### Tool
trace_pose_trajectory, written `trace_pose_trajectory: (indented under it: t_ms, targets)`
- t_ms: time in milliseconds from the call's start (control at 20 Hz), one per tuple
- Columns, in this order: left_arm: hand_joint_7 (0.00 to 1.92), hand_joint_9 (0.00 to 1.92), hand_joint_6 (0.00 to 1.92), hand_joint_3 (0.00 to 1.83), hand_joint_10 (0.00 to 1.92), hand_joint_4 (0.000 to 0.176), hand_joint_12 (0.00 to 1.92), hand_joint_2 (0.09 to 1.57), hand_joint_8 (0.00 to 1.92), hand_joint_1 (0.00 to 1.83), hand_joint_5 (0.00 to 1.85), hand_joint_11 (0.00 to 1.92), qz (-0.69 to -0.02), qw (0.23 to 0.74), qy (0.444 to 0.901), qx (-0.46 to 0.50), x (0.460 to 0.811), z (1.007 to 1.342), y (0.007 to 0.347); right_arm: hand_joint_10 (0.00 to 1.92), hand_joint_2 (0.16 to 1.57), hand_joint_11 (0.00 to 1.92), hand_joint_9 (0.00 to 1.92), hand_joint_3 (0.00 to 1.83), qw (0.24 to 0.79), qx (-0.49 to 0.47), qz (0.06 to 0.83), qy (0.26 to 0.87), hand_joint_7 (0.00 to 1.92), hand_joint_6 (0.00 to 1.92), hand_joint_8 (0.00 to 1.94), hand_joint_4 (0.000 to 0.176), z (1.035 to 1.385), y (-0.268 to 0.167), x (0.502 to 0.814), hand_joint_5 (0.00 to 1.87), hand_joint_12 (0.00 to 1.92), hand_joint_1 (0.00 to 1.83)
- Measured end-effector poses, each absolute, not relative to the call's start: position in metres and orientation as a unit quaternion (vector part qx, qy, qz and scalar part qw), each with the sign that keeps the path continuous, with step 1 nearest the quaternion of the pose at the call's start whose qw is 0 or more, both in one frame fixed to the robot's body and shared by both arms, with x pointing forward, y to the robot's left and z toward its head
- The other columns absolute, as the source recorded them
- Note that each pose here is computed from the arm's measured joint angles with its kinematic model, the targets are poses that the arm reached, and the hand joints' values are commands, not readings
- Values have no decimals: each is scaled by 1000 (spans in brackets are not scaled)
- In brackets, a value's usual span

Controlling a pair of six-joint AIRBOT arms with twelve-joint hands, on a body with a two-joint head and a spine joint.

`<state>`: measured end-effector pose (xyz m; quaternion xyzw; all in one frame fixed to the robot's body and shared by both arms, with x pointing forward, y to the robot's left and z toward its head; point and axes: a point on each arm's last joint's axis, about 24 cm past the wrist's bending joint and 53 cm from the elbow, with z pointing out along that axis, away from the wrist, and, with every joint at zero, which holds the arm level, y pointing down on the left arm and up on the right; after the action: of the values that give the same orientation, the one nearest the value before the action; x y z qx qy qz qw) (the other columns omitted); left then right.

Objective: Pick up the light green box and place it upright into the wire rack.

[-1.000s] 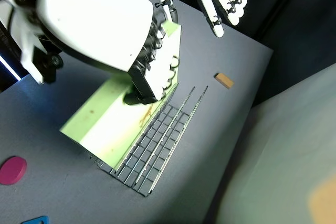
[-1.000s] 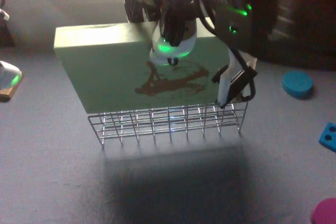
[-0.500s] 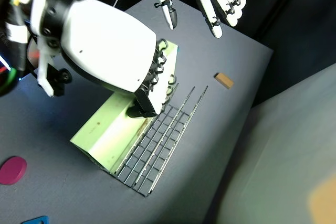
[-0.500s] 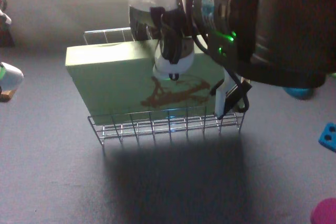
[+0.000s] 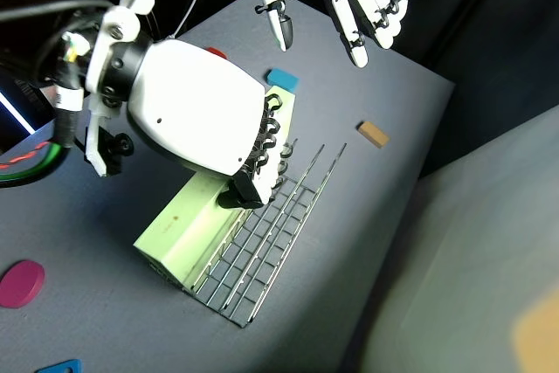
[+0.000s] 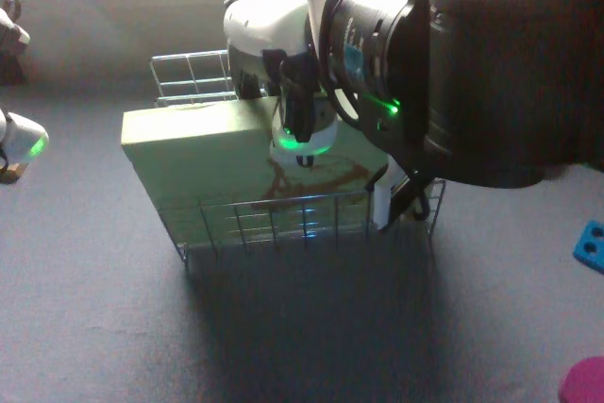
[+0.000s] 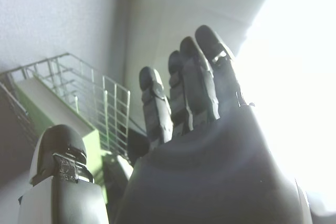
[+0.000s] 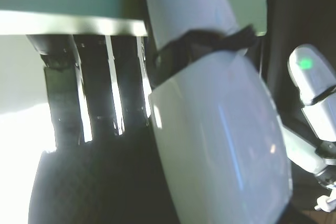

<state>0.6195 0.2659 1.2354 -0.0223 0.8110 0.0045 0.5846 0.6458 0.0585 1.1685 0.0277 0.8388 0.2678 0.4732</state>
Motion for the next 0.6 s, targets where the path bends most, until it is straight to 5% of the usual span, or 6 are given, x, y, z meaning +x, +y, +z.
trace_pose_trajectory:
  t_ms: [600]
  targets:
    - [240, 258, 0, 0, 0, 107, 776, 1121, 0, 307, 366, 0, -25, 599, 799, -50, 622, 1244, 262, 1379, 1156, 758, 840, 1, 469, 36, 260, 843, 913, 1041, 1124, 0, 1152, 56, 654, 825, 1361, 1364]
